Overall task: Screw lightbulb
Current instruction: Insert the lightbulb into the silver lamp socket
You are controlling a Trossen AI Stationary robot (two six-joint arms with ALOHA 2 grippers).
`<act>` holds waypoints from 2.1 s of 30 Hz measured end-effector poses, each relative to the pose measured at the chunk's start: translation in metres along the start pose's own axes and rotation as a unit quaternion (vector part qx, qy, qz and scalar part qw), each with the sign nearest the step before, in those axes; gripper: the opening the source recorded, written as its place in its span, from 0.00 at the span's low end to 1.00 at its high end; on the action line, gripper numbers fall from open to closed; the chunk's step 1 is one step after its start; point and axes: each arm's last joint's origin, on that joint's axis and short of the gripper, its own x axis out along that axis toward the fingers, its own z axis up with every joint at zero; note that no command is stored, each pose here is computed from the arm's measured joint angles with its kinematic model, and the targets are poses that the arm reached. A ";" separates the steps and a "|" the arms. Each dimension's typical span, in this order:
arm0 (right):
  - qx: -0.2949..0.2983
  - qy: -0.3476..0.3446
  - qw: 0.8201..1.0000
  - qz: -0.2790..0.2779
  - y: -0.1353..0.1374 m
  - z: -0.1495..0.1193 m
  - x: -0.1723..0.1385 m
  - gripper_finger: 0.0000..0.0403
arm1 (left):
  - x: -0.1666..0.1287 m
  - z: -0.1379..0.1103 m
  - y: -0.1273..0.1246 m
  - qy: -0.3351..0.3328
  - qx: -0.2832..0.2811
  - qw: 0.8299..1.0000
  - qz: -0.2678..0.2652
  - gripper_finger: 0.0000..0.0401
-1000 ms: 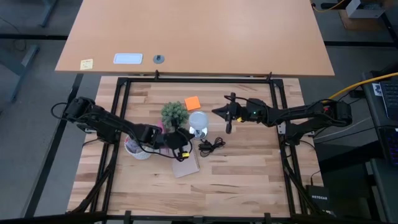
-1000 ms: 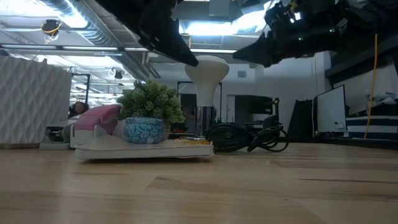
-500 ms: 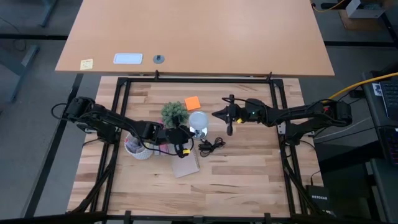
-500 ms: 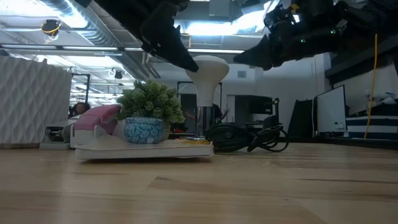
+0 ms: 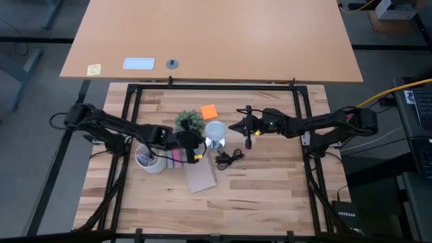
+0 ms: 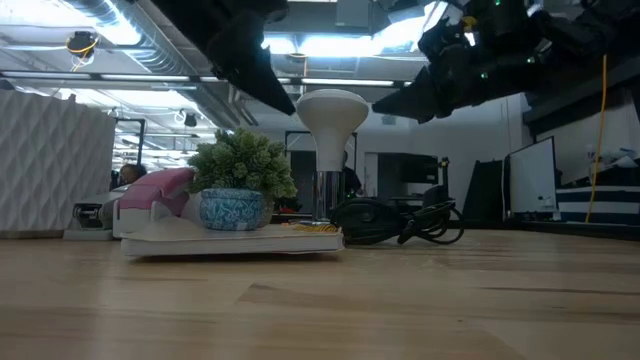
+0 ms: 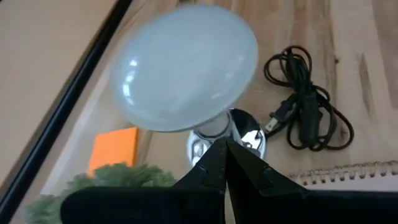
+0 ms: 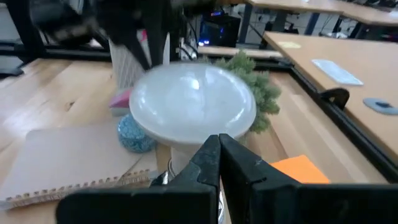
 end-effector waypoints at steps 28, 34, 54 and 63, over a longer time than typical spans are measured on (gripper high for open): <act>0.007 0.002 1.000 0.029 0.002 -0.006 0.005 0.03 | -0.001 0.010 0.009 -0.045 -0.049 0.998 -0.020 0.00; 0.007 -0.001 0.998 0.057 0.003 -0.006 0.005 0.03 | 0.006 -0.001 0.013 -0.030 -0.052 0.998 -0.003 0.00; -0.004 -0.046 0.999 -0.012 -0.001 0.014 -0.007 0.03 | 0.001 -0.011 -0.002 -0.019 -0.081 0.996 -0.018 0.00; 0.008 -0.030 0.999 -0.024 -0.002 0.011 -0.007 0.03 | 0.002 -0.010 -0.001 -0.023 -0.089 0.996 -0.017 0.00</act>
